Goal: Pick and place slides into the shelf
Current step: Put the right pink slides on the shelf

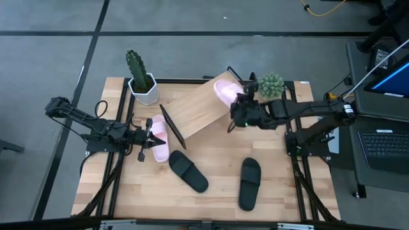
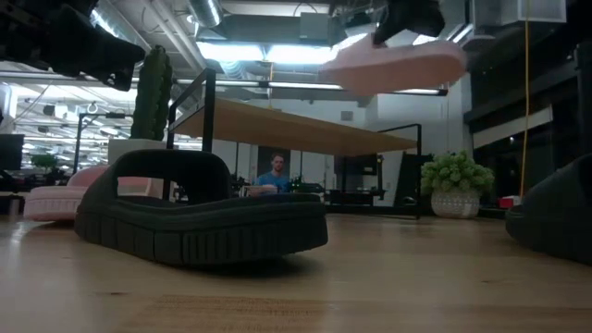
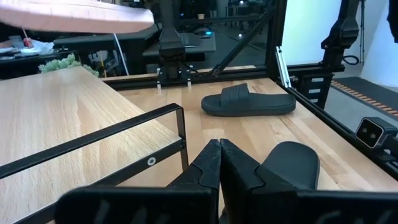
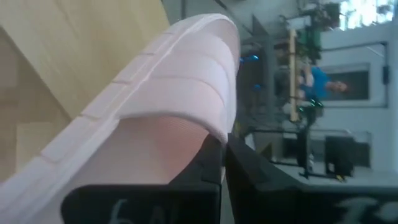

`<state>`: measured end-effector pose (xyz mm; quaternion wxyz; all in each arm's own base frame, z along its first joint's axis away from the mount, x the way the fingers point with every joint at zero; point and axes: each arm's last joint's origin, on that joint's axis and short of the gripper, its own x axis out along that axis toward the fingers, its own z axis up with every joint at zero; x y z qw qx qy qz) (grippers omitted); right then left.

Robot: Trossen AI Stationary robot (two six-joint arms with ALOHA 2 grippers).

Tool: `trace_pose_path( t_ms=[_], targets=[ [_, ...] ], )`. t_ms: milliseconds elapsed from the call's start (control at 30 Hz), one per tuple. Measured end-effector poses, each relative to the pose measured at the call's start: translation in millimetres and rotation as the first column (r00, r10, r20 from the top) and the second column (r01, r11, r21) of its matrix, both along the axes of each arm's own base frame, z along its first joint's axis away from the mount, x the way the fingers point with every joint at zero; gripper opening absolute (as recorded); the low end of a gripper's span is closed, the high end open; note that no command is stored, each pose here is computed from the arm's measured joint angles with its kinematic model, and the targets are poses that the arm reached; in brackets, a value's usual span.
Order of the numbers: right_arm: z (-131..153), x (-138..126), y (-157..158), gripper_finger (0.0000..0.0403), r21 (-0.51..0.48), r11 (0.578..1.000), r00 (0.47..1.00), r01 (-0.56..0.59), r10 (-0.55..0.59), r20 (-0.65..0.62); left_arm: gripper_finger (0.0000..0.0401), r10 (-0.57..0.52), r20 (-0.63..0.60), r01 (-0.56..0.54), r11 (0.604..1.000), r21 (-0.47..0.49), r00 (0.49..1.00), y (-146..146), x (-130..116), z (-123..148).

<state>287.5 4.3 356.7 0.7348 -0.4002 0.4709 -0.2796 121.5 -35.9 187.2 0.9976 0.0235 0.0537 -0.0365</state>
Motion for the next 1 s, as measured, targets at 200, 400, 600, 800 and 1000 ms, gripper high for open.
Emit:
trace_pose_path(
  t_ms=[200,400,600,800,1000],
  targets=[
    [5,9,-24,0.0008,-0.036,0.999,1.000,-0.017,0.016,-0.015,0.0000,-0.003,0.001,0.003,1.000,0.020,1.000,0,0,0],
    [5,15,-44,0.0008,-0.051,0.998,0.999,0.037,-0.037,0.011,0.0000,-0.003,0.001,0.003,1.000,0.024,1.000,0,0,0],
    [-10,26,-54,0.0008,-0.060,0.997,0.996,0.047,-0.051,-0.069,0.0000,-0.003,0.001,0.003,1.000,0.025,1.000,0,0,0],
    [-28,41,-60,0.0008,-0.068,0.997,0.989,0.047,-0.056,-0.133,0.0000,-0.004,0.001,0.004,1.000,0.025,1.000,0,0,0],
    [-46,51,-71,0.0008,-0.089,0.993,0.975,0.081,-0.097,-0.198,0.0000,-0.004,0.001,0.004,1.000,0.024,1.000,0,0,0]
  ],
)
